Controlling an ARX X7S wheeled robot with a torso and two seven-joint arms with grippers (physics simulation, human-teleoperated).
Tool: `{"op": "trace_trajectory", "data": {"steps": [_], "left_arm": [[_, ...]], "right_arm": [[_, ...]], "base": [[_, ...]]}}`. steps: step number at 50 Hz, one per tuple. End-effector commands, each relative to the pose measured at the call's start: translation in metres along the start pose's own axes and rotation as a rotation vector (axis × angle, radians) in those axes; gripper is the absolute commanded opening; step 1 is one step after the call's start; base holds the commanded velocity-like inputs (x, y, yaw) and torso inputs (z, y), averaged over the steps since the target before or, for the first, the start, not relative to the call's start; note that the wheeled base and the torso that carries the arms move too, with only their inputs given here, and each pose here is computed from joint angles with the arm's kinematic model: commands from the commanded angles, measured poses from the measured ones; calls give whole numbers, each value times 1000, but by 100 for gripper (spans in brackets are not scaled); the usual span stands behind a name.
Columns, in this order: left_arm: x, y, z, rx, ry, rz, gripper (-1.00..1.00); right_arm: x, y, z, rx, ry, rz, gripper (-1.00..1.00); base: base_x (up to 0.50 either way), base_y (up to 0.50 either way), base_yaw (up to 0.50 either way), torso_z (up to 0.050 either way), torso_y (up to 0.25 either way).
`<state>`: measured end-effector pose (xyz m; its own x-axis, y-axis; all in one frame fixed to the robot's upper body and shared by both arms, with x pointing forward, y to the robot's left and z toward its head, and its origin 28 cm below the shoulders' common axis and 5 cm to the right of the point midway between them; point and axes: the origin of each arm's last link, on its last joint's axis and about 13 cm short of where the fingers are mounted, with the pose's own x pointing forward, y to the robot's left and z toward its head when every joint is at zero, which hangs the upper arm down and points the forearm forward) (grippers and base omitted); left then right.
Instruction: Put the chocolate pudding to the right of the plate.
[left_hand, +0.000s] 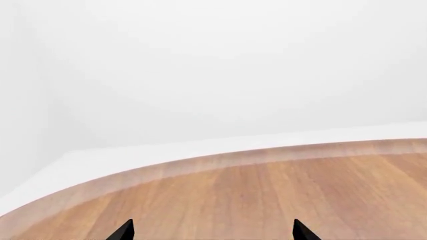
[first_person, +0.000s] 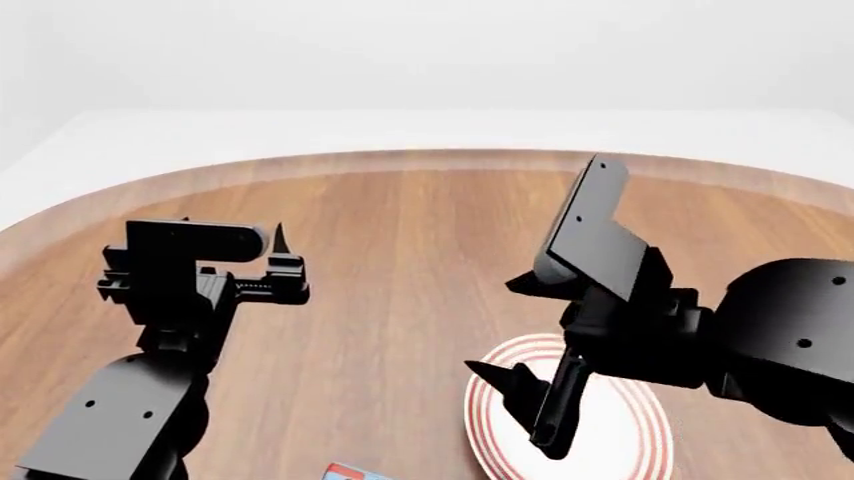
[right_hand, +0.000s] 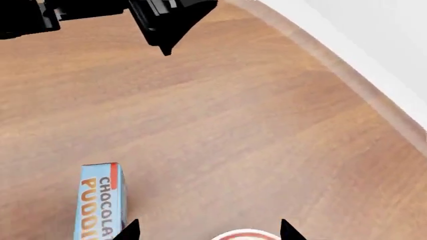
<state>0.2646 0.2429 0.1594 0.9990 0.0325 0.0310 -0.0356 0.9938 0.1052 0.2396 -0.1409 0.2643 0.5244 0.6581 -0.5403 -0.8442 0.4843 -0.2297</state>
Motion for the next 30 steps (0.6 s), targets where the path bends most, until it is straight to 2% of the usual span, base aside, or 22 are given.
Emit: {"op": "trace_trajectory", "data": {"steps": [1, 13, 21, 30], "left_arm": [[-1, 1, -1, -1, 3, 4, 100], [1, 0, 0, 2, 3, -1, 100], [1, 0, 0, 4, 2, -1, 100], [2, 0, -1, 2, 1, -1, 100]], "right_arm": [[-9, 12, 2, -25, 35, 87, 100], [7, 19, -10, 27, 39, 154, 100], [20, 29, -11, 49, 34, 247, 100], [40, 37, -19, 78, 85, 301, 100]], "base": [[0, 0, 0, 0, 0], [0, 0, 0, 0, 0], [0, 0, 0, 0, 0], [0, 0, 0, 0, 0]]}}
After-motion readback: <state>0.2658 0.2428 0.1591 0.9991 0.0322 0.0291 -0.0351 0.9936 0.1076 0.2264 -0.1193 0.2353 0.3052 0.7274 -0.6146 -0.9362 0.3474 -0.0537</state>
